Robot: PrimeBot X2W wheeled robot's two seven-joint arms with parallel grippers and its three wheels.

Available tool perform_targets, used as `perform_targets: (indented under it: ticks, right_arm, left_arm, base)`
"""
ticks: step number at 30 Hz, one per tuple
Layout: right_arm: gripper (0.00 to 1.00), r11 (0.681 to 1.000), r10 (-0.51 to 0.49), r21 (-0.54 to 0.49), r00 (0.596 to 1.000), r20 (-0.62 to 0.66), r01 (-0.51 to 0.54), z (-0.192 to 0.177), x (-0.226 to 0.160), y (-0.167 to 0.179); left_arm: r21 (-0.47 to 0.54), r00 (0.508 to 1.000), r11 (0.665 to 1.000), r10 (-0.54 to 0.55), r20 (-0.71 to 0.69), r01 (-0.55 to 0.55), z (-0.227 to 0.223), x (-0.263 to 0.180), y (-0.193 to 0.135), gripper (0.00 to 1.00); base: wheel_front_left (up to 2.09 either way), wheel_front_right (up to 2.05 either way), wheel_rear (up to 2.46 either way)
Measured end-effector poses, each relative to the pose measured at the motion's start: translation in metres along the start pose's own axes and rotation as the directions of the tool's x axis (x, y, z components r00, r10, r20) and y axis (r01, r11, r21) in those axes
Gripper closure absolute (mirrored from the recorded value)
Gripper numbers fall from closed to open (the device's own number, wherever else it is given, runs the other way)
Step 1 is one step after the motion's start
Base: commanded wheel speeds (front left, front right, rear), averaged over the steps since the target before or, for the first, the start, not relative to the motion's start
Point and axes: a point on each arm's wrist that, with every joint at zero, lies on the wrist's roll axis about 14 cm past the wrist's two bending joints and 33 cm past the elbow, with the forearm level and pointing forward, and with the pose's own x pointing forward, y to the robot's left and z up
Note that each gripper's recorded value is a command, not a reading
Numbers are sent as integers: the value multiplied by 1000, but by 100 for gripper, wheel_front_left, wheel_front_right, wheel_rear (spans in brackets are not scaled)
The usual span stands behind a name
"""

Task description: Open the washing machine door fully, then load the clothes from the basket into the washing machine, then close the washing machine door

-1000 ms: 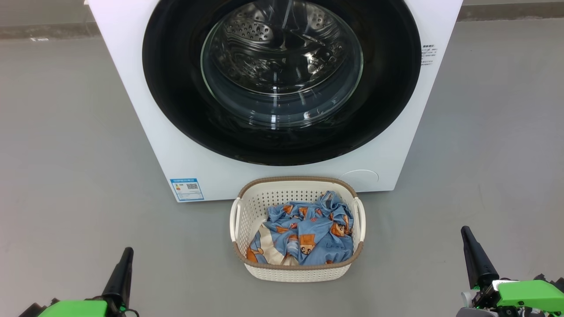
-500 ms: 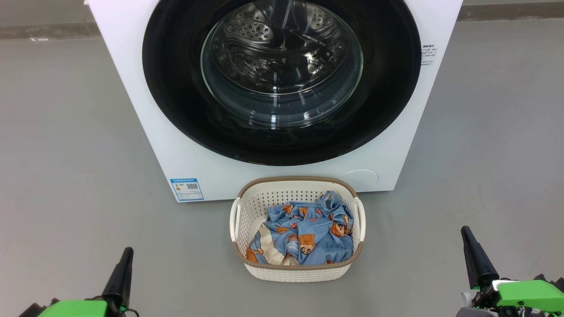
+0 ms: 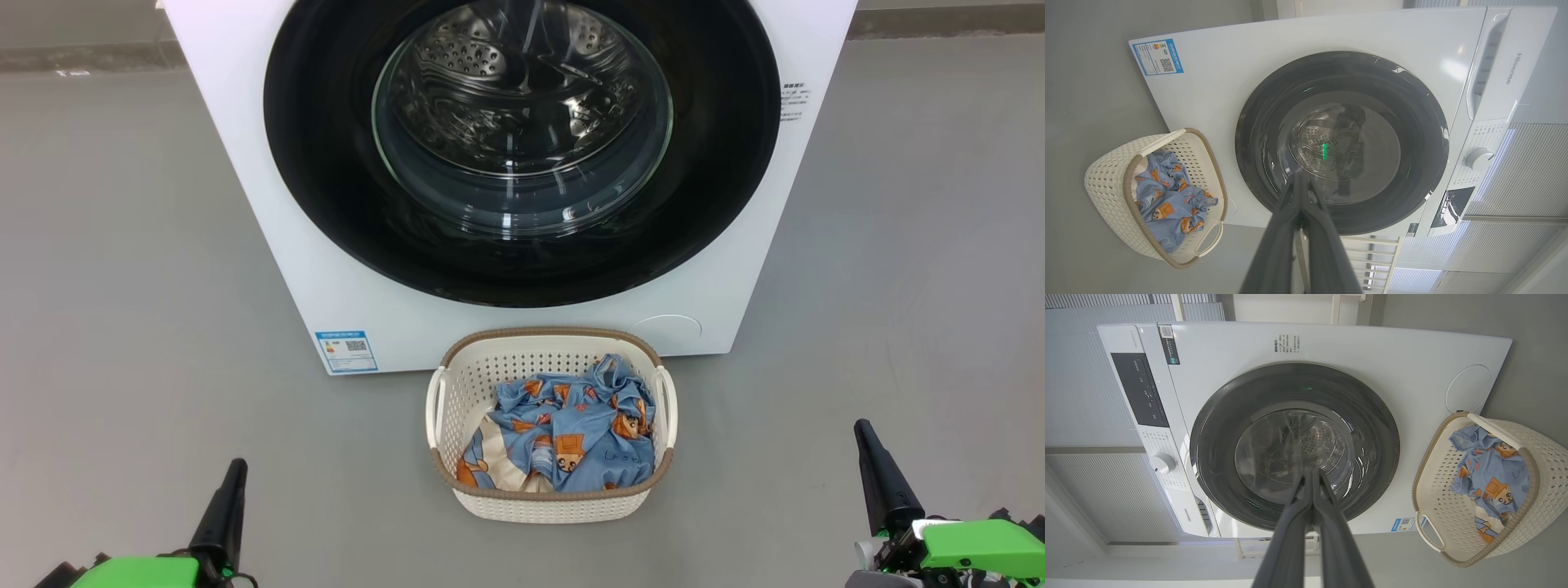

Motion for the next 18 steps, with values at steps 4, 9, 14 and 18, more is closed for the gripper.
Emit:
perform_targets:
  ticks: [4,9,14,18]
  right_arm:
    - [100,1000,0,0,1000,0,0,0,0,0]
    - [100,1000,0,0,1000,0,0,0,0,0]
    - [100,1000,0,0,1000,0,0,0,0,0]
    - [100,1000,0,0,1000,0,0,0,0,0]
  left_arm:
    - [0,1000,1000,0,0,0,0,0,0,100]
    - [0,1000,1000,0,0,0,0,0,0,100]
    - [0,1000,1000,0,0,0,0,0,0,100]
    - [0,1000,1000,0,0,0,0,0,0,100]
  base:
    - [0,0,0]
    - [0,0,0]
    - [0,0,0]
    - [0,0,0]
